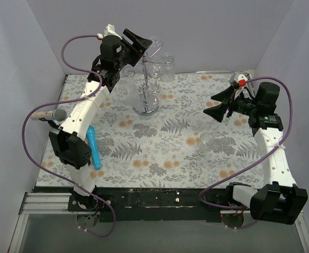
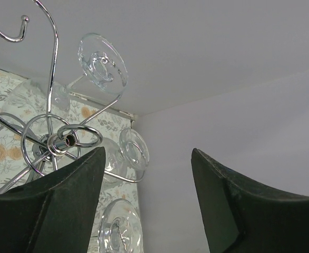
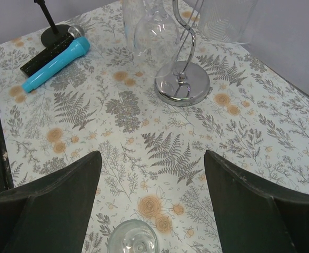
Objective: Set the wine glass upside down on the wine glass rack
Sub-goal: Adjust the wine rack at the center of the board.
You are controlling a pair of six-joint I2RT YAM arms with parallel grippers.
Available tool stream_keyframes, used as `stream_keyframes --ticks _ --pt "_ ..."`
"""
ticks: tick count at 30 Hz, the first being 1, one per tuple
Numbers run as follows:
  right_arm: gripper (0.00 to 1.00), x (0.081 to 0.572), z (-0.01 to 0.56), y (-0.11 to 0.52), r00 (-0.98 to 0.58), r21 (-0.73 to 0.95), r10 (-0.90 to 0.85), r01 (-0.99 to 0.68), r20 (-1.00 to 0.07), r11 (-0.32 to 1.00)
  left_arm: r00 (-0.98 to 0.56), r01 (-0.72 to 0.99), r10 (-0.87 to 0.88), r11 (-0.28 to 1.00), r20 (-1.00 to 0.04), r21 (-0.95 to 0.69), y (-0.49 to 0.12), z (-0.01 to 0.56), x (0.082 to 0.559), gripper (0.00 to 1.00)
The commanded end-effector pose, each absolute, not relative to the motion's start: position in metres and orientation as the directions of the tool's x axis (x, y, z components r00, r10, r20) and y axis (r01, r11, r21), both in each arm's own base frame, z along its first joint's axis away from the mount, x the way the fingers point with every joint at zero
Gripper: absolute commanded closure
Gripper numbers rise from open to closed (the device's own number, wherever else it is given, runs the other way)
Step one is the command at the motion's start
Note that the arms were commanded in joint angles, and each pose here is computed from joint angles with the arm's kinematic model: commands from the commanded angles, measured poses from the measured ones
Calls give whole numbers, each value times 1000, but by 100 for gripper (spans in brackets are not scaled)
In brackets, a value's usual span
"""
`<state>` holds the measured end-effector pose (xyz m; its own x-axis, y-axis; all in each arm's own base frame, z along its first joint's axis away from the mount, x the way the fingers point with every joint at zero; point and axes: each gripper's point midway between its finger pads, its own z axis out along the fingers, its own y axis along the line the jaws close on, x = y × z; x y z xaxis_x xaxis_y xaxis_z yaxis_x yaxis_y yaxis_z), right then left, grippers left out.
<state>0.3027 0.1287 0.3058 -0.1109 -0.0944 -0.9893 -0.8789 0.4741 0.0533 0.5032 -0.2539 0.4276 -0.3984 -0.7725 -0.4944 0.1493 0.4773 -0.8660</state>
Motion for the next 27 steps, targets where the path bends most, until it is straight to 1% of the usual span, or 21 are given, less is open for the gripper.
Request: stream_keyframes --ticks 1,4,8,13,15,20,27 --pt "14 300 324 129 -51 5 -88 -888 -995 460 -383 151 -780 475 -494 -867 -251 429 506 35" --pt "14 299 324 128 -52 6 -86 -887 -995 462 -370 234 -745 503 -555 -832 -252 443 499 34" --pt "14 299 325 128 -50 6 -84 -888 -995 459 -321 303 -675 591 -664 -747 -247 453 493 33" --pt "14 299 326 127 -45 2 -84 -887 -995 462 -298 366 -597 649 -745 -667 -247 467 486 31" --pt "14 298 325 127 -47 3 -83 -885 -995 465 -289 390 -569 665 -770 -637 -247 472 482 29" --pt "14 295 325 127 -48 5 -81 -887 -996 463 -246 437 -507 702 -826 -562 -241 482 471 20" --pt "14 295 326 128 -49 7 -80 -890 -996 456 -209 455 -458 737 -864 -500 -228 489 464 16"
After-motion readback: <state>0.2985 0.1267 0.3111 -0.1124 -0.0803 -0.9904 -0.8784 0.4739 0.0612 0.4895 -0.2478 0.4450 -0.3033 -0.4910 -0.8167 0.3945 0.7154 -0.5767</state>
